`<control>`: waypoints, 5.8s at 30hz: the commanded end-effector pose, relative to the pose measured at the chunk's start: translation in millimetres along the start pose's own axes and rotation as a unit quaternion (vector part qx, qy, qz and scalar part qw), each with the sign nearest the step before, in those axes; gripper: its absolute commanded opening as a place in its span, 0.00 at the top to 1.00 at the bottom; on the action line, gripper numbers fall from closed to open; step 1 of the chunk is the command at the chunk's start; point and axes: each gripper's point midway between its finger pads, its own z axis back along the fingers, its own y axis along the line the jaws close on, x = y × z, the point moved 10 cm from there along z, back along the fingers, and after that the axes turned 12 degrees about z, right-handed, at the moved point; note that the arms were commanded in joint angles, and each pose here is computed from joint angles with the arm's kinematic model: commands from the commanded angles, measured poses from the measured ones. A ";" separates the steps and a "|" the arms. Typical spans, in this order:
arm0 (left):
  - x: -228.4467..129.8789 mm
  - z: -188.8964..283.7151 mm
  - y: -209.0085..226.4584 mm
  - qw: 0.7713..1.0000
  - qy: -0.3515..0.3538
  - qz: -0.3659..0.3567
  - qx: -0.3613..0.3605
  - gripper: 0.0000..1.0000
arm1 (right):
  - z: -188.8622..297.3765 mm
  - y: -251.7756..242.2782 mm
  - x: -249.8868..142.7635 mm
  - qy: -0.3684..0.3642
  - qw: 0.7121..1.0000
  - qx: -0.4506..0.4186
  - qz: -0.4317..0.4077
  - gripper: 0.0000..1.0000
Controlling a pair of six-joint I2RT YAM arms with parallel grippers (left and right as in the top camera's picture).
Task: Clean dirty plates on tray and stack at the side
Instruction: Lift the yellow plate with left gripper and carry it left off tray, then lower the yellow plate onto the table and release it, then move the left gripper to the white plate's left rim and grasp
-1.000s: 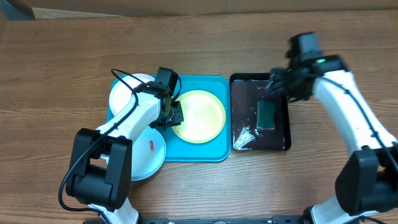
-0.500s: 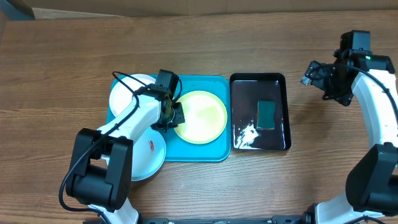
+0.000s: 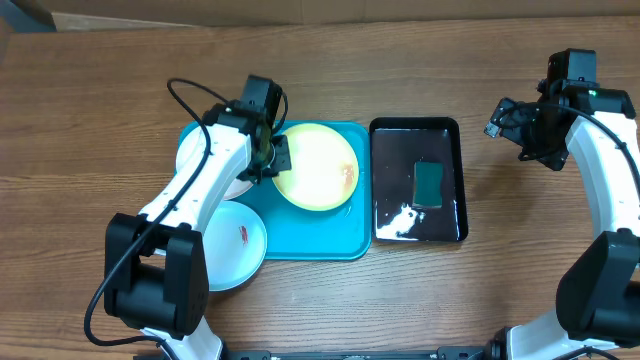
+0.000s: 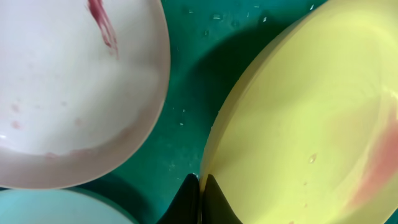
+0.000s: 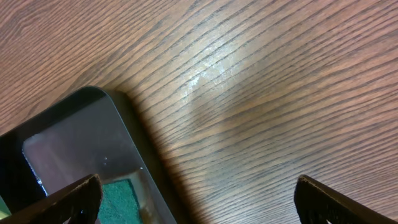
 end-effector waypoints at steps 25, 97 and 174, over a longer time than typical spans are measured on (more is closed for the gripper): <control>-0.9 90.6 -89.9 0.976 -0.189 -0.106 0.005 0.96 | 3.1 -0.5 2.2 -0.007 1.000 0.001 -0.003 0.00; 91.5 71.2 53.9 0.963 0.017 0.155 -0.219 0.96 | 3.1 -0.5 2.2 -0.007 1.000 0.001 -0.003 0.00; 84.0 4.9 143.4 0.984 -0.051 0.157 0.070 0.46 | 3.1 -0.5 2.2 -0.007 1.000 0.001 -0.003 0.00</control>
